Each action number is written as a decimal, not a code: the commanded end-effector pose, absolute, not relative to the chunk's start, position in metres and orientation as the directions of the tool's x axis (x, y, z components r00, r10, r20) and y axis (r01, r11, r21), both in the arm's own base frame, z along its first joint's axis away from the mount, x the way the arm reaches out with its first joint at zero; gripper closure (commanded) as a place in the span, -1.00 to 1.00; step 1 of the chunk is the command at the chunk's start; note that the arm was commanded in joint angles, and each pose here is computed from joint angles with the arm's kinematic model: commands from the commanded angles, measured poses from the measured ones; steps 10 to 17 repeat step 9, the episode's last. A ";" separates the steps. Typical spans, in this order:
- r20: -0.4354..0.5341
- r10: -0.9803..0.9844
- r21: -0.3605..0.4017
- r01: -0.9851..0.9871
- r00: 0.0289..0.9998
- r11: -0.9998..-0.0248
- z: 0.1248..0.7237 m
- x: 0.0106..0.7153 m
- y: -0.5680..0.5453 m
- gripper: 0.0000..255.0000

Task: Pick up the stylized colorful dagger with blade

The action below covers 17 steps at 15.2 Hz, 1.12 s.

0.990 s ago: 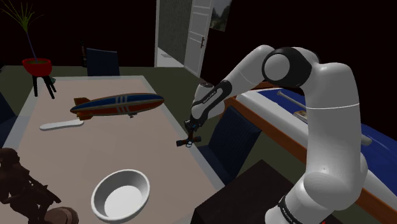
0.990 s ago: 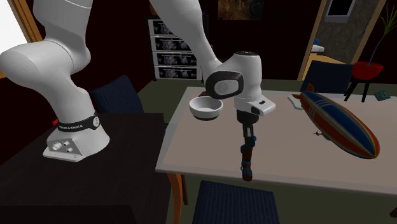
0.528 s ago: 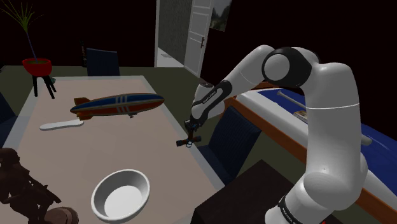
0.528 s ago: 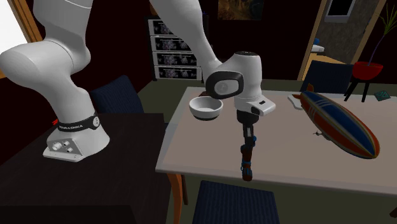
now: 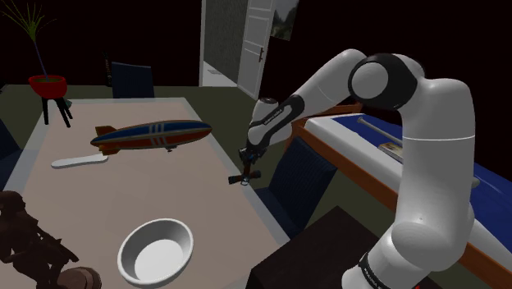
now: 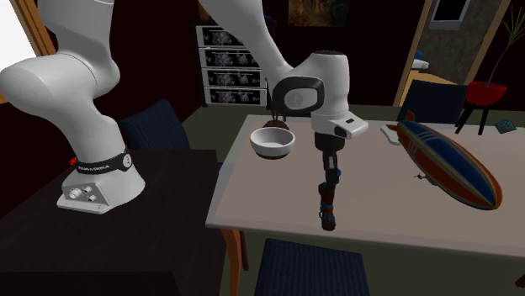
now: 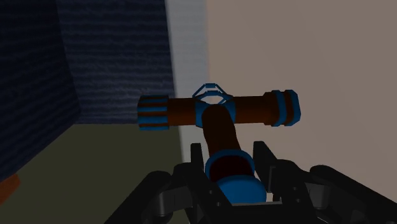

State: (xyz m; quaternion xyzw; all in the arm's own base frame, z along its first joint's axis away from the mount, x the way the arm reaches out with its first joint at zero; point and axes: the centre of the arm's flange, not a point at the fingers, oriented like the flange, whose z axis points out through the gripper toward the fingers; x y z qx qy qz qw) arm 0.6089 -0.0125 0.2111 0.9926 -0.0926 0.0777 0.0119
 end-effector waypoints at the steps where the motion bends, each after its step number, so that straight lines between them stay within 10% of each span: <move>1: 0.156 -0.182 0.009 -0.185 0.971 -0.983 0.222 0.608 -0.013 1.00; 17: 0.156 -0.182 0.009 -0.185 0.971 -0.983 0.254 0.608 -0.013 1.00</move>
